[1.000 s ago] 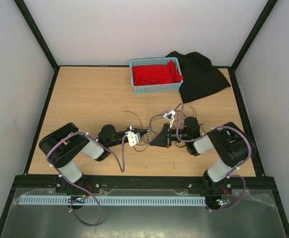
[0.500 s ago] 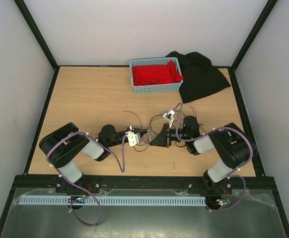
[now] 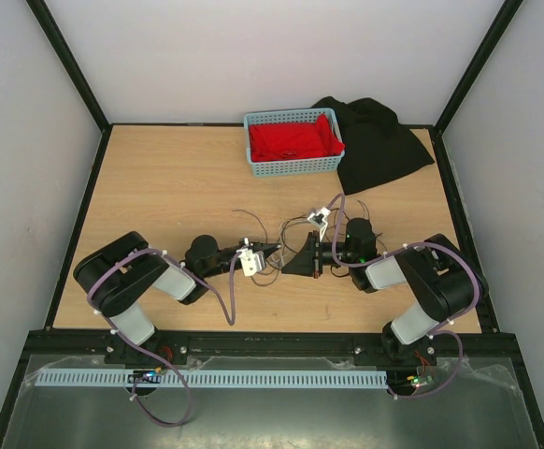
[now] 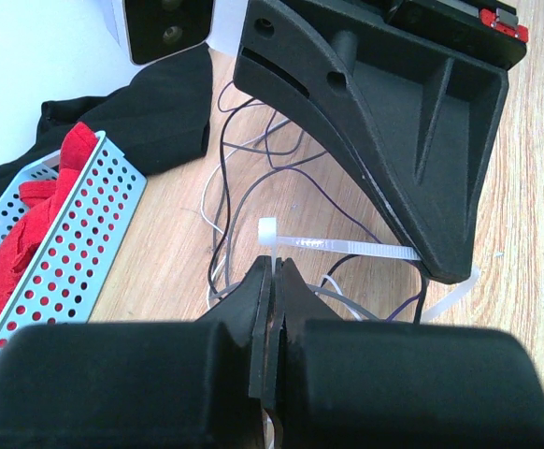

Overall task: Zip-tie the wires
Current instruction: Tie the cable at the center of the board.

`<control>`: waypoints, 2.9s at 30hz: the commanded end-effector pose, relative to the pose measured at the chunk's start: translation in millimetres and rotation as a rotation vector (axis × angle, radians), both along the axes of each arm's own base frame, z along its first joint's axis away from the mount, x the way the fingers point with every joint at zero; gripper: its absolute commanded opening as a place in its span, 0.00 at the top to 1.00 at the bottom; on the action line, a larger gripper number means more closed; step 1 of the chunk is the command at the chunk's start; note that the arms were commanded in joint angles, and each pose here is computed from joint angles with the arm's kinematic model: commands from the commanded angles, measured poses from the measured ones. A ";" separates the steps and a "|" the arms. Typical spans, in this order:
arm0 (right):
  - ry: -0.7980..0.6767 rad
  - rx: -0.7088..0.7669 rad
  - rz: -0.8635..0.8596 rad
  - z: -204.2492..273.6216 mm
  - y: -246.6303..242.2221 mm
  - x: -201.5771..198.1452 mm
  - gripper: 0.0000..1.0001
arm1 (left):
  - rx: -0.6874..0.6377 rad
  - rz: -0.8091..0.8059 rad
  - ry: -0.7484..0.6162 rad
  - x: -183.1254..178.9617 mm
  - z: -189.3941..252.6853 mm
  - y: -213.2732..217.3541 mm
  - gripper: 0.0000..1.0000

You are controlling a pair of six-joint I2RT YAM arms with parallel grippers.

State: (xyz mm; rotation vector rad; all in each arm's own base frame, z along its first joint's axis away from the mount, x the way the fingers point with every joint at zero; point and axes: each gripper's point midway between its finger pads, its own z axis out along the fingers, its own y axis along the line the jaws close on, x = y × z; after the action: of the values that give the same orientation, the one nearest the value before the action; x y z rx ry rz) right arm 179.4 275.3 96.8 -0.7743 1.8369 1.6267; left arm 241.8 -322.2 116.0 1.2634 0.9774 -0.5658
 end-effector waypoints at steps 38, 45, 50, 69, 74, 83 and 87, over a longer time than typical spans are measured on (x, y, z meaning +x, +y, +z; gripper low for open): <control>-0.040 0.003 0.009 6.5 0.2 1.6 1.00 | -0.021 0.004 -0.042 1.1 9.3 -2.5 1.00; -0.032 0.007 0.010 8.2 0.9 2.5 1.00 | -0.001 0.005 -0.054 0.2 3.3 -4.0 1.00; -0.026 0.009 0.011 8.7 1.1 1.8 1.00 | 0.006 0.010 -0.061 0.5 1.5 -4.9 1.00; 0.035 0.019 -0.018 16.2 0.4 9.4 1.00 | 0.031 0.009 -0.082 -1.0 -5.0 -5.6 1.00; 0.082 0.009 -0.018 18.9 2.5 12.5 1.00 | 0.046 0.019 -0.099 -0.1 -8.3 -6.3 1.00; 0.127 -0.028 -0.053 16.5 3.6 21.4 1.00 | 0.044 0.017 -0.116 -3.0 -4.8 -7.8 1.00; 0.144 -0.040 -0.063 15.6 4.5 26.6 1.00 | 0.049 0.018 -0.125 -4.3 -5.2 -8.3 1.00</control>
State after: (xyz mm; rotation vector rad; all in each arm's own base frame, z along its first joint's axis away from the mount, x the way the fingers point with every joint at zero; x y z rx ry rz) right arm 194.5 277.9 104.4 -0.6361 1.9857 1.6672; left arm 242.6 -327.1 103.7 1.3125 0.9549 -0.4567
